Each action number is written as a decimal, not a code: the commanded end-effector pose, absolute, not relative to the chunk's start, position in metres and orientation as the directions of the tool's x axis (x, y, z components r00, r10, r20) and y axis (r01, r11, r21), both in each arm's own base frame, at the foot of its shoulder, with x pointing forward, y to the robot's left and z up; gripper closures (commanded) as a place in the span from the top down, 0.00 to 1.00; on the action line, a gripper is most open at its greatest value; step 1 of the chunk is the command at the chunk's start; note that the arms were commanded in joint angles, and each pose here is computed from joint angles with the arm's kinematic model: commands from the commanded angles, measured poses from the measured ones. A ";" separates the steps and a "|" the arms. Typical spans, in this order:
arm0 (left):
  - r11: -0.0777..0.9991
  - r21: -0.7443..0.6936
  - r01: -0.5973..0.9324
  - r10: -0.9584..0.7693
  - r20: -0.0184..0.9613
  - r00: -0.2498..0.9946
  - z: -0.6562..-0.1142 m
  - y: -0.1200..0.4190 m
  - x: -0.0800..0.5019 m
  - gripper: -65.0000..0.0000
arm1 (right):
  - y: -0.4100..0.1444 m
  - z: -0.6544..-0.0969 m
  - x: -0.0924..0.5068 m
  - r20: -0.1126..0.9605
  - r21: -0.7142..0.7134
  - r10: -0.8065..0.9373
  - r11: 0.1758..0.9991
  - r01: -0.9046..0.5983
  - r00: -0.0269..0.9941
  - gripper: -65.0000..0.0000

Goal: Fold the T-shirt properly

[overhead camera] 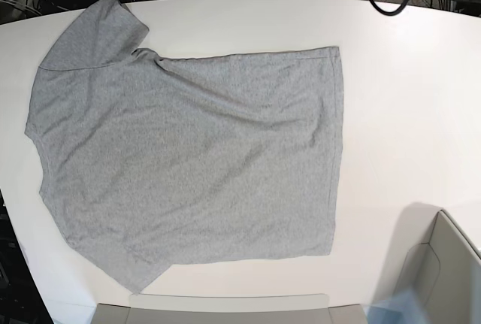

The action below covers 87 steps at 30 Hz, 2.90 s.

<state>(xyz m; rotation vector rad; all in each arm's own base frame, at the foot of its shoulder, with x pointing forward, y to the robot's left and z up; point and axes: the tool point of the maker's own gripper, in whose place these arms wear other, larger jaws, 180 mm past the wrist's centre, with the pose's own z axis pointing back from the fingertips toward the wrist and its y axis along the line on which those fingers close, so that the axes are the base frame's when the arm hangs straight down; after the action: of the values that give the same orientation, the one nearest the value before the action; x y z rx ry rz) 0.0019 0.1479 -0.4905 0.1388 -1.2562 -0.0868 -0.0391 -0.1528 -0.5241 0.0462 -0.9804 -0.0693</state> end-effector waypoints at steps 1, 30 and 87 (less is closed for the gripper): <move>0.987 0.162 -0.013 -0.155 0.960 0.234 -0.469 0.147 -0.001 0.00 | -0.155 -0.512 -0.045 0.845 0.072 -0.082 0.997 0.039 0.528 0.01; 0.983 0.170 -0.067 -0.176 0.979 -0.098 -0.343 0.150 0.082 0.05 | -0.210 -0.384 0.019 0.921 0.238 -0.287 0.950 0.203 0.262 0.02; 0.981 0.175 -0.079 -0.180 0.982 -0.058 -0.345 0.157 0.112 0.05 | -0.301 -0.404 0.090 0.729 0.500 -0.655 0.706 0.501 0.196 0.40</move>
<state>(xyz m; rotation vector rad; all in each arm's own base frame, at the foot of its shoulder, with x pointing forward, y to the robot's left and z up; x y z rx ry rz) 0.1136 0.1557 -0.3536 0.1941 -1.5997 -0.0795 0.0876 -0.2967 -0.4082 0.1669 -1.0969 -0.8142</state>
